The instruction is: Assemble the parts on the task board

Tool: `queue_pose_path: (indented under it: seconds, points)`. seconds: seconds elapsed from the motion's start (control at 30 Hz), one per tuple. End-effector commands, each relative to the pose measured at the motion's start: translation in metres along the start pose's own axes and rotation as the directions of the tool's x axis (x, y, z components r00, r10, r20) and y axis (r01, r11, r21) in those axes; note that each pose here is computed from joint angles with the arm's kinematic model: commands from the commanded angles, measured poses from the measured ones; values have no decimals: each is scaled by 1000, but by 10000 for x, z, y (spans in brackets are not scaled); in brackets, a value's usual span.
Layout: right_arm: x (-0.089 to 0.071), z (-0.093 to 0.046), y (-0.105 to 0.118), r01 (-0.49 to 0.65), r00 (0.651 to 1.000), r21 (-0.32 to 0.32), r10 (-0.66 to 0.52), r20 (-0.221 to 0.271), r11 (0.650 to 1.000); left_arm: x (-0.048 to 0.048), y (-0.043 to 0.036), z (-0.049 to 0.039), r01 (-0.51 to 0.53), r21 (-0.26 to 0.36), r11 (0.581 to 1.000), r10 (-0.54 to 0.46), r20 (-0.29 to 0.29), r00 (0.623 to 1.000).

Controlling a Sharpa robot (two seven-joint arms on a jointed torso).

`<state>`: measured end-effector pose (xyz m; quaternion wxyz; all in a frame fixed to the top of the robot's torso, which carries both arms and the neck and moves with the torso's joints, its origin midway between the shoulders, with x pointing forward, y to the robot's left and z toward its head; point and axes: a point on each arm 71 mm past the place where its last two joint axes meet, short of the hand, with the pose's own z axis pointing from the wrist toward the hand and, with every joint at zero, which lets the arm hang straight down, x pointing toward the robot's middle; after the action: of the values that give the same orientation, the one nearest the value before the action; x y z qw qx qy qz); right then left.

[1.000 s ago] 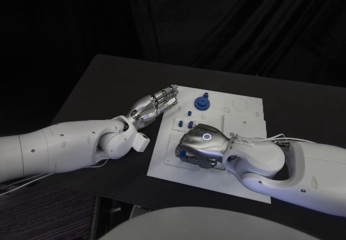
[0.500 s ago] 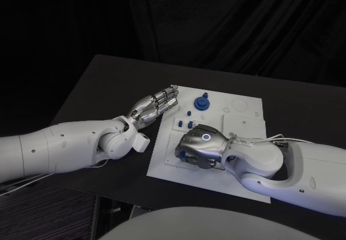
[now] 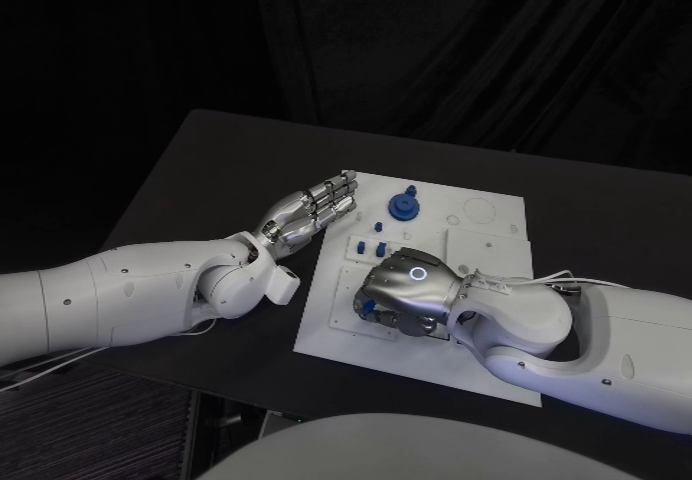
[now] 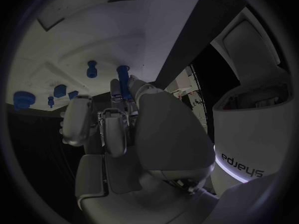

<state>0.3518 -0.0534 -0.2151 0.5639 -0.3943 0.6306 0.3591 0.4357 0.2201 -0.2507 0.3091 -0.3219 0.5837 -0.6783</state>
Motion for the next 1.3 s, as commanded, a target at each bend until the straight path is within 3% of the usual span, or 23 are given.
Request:
queue_pose_path:
  seconds: [0.03,0.2,0.3,1.3]
  points:
    - [43,-16,-24,7,1000,16,-7,-18,1000,25,-21,7,11,37,999,-11,-14,1000]
    - [89,-25,-52,17,997,40,-14,-77,999,25,-15,10,12,33,999,-12,-16,1000]
    - [97,-28,-61,18,996,45,-15,-85,999,26,-12,12,13,30,999,-13,-17,1000]
    - [94,-14,-53,0,1000,40,0,-16,999,20,12,14,16,15,1000,-16,-20,1000]
